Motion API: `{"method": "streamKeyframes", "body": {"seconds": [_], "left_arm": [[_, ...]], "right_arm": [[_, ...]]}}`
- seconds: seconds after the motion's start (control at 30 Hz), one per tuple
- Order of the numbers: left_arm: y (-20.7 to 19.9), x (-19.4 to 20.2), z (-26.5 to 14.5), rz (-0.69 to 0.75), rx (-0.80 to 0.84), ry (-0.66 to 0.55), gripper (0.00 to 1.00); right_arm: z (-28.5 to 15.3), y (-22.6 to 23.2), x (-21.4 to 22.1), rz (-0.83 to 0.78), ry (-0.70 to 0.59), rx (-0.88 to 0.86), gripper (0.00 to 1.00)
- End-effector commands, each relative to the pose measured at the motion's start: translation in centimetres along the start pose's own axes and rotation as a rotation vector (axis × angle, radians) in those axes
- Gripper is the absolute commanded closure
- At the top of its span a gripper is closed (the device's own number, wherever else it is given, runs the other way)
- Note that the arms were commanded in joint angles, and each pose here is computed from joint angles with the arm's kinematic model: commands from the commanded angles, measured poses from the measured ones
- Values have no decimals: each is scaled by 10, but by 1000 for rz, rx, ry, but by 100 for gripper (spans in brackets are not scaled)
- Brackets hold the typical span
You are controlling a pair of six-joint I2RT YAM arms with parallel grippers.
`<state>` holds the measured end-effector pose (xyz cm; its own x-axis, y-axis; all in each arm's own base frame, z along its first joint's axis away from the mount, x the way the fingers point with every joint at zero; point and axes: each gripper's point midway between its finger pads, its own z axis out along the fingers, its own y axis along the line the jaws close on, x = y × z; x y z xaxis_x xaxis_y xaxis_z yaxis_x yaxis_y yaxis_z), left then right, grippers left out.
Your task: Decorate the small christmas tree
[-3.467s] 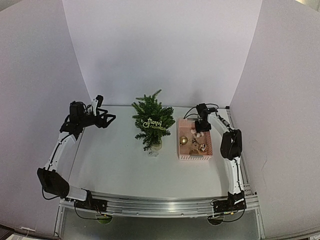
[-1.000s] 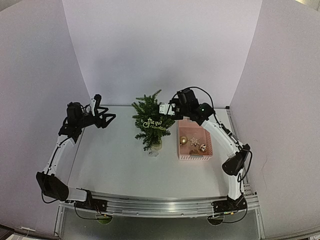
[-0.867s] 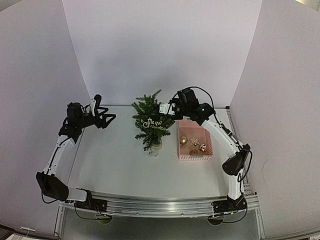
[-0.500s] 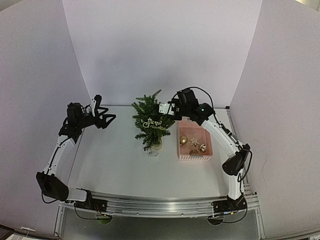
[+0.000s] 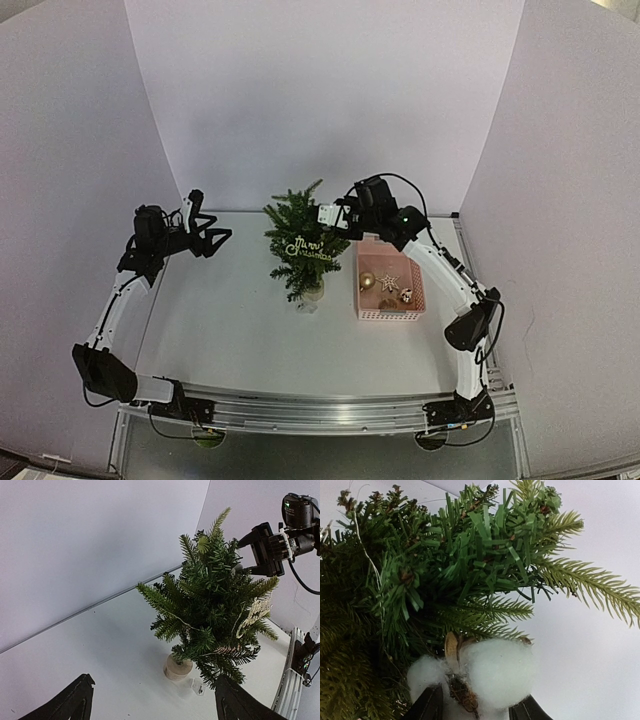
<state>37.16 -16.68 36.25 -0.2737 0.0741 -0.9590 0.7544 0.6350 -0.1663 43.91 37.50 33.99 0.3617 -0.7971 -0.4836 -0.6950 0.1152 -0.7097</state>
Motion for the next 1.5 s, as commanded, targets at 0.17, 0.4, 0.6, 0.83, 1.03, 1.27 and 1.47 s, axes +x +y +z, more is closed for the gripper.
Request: {"method": "streamKeyframes", "body": {"seconds": [0.17,0.4,0.6,0.83,1.03,1.27,1.47], "left_arm": [[-7,-12,-6,48,7,-41,16],[-7,-10,-6,45,9,-38,16],[-7,-10,-6,48,11,-37,16],[-7,-10,-6,47,13,-37,16],[-7,-10,-5,48,15,-36,16],[-8,-10,-5,49,17,-36,15],[-11,-12,-8,46,19,-51,15]], "right_arm": [[-35,-31,-24,31,-74,94,53],[-44,-32,-23,44,-76,101,52],[-50,-32,-22,57,-74,105,51],[-52,-30,-22,83,-89,90,50],[-49,-27,-25,104,-106,75,49],[-70,-44,-42,234,-211,84,49],[-106,-66,-60,470,-371,62,48]]}}
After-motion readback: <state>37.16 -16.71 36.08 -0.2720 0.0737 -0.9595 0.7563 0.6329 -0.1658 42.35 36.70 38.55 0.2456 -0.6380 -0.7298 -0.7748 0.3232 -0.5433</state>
